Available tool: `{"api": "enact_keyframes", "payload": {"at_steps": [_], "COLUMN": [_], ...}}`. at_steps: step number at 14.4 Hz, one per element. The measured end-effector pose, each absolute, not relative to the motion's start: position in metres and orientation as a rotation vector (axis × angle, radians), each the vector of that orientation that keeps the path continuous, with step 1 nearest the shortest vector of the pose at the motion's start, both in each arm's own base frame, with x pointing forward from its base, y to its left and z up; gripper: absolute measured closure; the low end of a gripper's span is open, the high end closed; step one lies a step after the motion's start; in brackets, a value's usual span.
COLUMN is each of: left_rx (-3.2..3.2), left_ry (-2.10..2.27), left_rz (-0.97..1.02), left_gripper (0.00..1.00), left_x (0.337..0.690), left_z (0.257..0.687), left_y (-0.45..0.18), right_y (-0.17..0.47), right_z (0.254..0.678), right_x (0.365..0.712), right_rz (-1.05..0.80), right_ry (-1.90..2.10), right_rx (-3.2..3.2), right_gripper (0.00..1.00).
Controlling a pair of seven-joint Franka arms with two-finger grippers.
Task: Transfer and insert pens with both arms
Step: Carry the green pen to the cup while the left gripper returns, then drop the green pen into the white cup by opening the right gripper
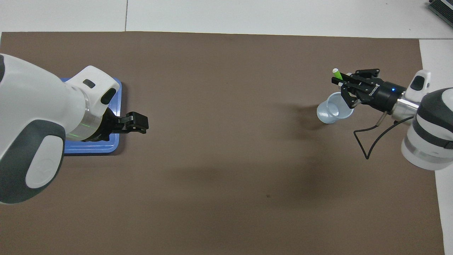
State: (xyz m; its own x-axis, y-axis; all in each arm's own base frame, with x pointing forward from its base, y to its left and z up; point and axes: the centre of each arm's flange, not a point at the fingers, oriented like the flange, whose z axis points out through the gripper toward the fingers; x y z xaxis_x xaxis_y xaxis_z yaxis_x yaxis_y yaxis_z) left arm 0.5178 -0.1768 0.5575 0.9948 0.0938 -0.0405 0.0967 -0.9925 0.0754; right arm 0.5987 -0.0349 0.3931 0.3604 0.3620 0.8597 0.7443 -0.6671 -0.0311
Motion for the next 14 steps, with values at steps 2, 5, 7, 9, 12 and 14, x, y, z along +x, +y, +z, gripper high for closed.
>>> {"api": "enact_keyframes", "payload": {"at_steps": [2, 5, 7, 9, 12, 14], "left_rx": [3.098, 3.107, 3.129, 3.14, 3.138, 3.137], "left_ry": [0.074, 0.014, -0.037, -0.062, -0.102, -0.12], "left_rz": [-0.032, -0.021, -0.009, 0.005, 0.009, 0.005], "left_gripper": [0.0, 0.0, 0.0, 0.0, 0.0, 0.0], "left_x": [0.526, 0.536, 0.541, 0.545, 0.554, 0.562], "left_z": [0.558, 0.558, 0.557, 0.555, 0.544, 0.532], "left_y": [-0.151, -0.107, -0.086, -0.071, -0.052, -0.04], "right_y": [-0.038, -0.029, -0.028, -0.04, -0.062, -0.062], "right_z": [0.382, 0.369, 0.357, 0.339, 0.319, 0.316], "right_x": [0.592, 0.587, 0.585, 0.581, 0.577, 0.576], "right_rz": [-1.289, -1.348, -1.358, -1.376, -1.396, -1.395], "right_ry": [-0.955, -0.951, -0.969, -1.001, -1.012, -1.015], "right_rx": [-2.15, -2.074, -2.037, -1.987, -1.949, -1.946], "right_gripper": [0.82, 0.82, 0.82, 0.82, 0.82, 0.82]}}
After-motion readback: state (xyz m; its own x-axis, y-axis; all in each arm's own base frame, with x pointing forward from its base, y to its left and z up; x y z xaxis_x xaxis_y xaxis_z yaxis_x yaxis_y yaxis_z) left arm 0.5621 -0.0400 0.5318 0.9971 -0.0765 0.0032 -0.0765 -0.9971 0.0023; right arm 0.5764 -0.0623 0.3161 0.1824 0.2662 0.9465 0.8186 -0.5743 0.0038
